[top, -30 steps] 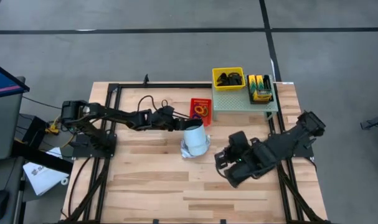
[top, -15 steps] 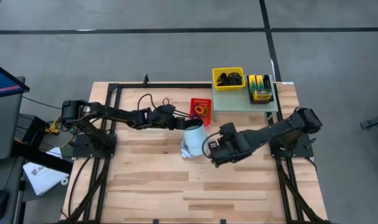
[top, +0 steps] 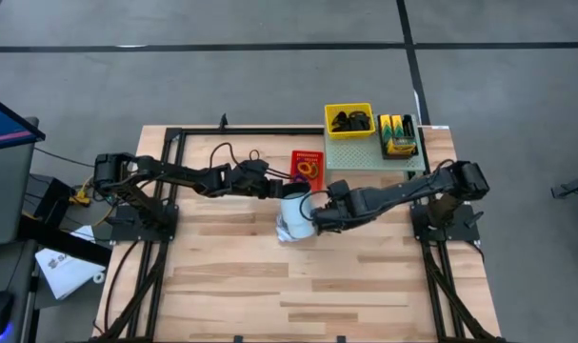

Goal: Pick & Place Office Desk Supplies
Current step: Adjust the white adjustable surface light

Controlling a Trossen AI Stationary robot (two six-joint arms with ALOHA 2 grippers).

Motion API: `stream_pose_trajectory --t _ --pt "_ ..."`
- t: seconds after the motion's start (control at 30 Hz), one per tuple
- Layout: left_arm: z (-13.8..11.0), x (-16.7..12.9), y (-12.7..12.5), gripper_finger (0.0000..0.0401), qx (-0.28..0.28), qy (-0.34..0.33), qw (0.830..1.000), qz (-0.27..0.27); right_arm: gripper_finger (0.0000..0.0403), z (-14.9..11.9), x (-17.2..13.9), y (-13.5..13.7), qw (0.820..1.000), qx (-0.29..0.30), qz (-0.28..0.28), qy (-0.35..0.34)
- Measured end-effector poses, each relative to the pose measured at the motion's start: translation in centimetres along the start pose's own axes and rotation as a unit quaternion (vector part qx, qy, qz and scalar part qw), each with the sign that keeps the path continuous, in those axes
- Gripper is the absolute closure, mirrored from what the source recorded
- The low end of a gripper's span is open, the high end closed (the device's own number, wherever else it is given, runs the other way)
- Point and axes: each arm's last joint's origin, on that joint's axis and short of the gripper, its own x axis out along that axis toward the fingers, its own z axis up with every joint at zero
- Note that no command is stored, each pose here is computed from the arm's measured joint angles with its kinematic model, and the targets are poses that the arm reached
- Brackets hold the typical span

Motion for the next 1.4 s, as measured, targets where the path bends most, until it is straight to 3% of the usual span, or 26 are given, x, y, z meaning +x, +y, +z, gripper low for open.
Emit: stream_pose_trajectory --t 0.4,0.57,0.83,1.4 --pt "0.0 0.0 0.0 0.0401 -0.010 0.000 1.000 0.000 0.0326 -0.9 1.5 0.7 0.999 0.010 0.048 -0.017" --pt "0.0 0.0 0.0 0.0401 -0.014 0.000 1.000 -0.001 0.0326 -0.2 1.9 0.7 0.998 0.013 0.046 -0.030" --pt "-0.1 0.0 -0.1 0.0401 -0.023 0.000 1.000 -0.003 0.0326 1.0 2.1 1.8 0.994 0.017 0.102 -0.039" --pt "0.0 0.0 -0.3 0.0401 -0.032 -0.018 0.999 -0.006 0.0326 -4.6 -0.4 2.3 0.992 0.011 0.124 -0.001"
